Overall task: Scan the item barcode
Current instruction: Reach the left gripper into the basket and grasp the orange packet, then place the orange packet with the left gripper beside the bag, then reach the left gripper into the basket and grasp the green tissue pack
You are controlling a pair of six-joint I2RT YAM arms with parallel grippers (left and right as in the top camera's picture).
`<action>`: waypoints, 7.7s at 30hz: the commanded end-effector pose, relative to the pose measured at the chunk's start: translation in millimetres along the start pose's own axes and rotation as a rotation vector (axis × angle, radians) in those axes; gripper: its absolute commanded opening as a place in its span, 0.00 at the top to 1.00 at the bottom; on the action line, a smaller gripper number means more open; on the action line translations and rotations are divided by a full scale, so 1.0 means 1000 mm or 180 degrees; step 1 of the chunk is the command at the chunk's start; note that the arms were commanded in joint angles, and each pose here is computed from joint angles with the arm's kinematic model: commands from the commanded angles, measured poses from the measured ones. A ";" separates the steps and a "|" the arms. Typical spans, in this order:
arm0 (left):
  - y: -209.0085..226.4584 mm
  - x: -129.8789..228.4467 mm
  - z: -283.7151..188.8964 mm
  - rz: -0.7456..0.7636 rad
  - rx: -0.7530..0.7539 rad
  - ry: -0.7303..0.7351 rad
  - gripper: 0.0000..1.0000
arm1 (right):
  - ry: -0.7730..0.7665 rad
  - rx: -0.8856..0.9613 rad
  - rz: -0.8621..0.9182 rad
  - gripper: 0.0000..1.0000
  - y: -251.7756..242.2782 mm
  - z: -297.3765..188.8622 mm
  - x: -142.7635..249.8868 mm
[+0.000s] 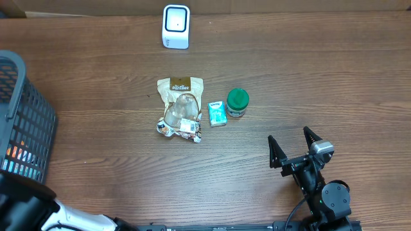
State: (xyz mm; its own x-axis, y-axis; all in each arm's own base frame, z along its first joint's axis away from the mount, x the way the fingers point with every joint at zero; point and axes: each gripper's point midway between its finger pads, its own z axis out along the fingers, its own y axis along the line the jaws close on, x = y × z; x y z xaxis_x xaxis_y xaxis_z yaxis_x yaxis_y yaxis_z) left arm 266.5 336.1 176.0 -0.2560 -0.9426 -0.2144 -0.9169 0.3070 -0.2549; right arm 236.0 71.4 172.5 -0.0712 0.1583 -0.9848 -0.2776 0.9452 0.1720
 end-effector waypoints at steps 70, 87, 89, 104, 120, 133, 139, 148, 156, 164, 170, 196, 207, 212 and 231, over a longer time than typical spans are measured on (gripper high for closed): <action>-0.078 -0.017 -0.112 0.0433 -0.0033 -0.0606 0.86 | -0.0009 0.0016 -0.0022 0.00 -0.001 0.000 0.002; -0.227 0.222 -0.237 0.2832 0.1446 -0.0454 0.81 | -0.0009 0.0016 -0.0023 0.00 -0.001 0.000 0.002; -0.237 0.260 -0.226 0.3139 0.1456 -0.0194 0.81 | -0.0009 0.0016 -0.0023 0.00 -0.001 0.000 0.002; -0.196 0.472 -0.042 0.4204 0.0479 0.1181 0.76 | -0.0009 0.0016 -0.0023 0.00 -0.001 0.000 0.002; -0.181 0.524 0.021 0.4126 0.0646 0.1164 0.25 | -0.0009 0.0016 -0.0022 0.00 -0.001 0.000 0.002; -0.232 0.460 -0.077 0.4076 0.1086 0.0378 0.24 | -0.0009 0.0016 -0.0023 0.00 -0.001 0.000 0.002; -0.239 0.388 -0.154 0.3681 0.1424 -0.0039 0.08 | -0.0009 0.0016 -0.0023 0.00 -0.001 0.000 0.002; -0.209 0.258 -0.233 0.2754 0.1678 -0.0709 0.04 | -0.0009 0.0016 -0.0023 0.00 -0.001 0.000 0.002; -0.140 0.138 -0.234 0.1575 0.1094 -0.1210 0.00 | -0.0009 0.0016 -0.0023 0.00 -0.001 0.000 0.002; -0.073 0.058 -0.199 0.0342 0.0628 -0.1175 0.00 | -0.0009 0.0016 -0.0023 0.00 -0.001 0.000 0.002; -0.034 0.033 -0.140 -0.0011 0.0065 -0.0759 0.01 | -0.0009 0.0016 -0.0023 0.00 -0.001 0.000 0.002; 0.055 0.055 0.072 0.0083 -0.0965 0.0030 0.00 | -0.0009 0.0016 -0.0023 0.00 -0.001 0.000 0.002; 0.081 0.062 0.108 0.0063 -0.1306 0.0284 0.04 | -0.0009 0.0016 -0.0023 0.00 -0.001 0.000 0.002; 0.090 0.071 0.129 0.0069 -0.1405 0.0468 0.08 | -0.0009 0.0016 -0.0023 0.00 -0.001 0.000 0.002; 0.090 0.076 0.127 0.0017 -0.1498 0.0797 0.96 | -0.0009 0.0016 -0.0023 0.00 -0.001 0.000 0.002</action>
State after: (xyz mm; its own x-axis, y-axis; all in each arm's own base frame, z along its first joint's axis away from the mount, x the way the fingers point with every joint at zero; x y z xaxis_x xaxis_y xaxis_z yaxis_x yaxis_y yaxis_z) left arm 197.2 326.7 39.8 -0.2948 -0.9515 -0.0884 -0.9263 0.2618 0.2708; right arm 236.0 71.4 172.5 -0.0717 0.1585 -0.9848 -0.2775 0.9452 0.1723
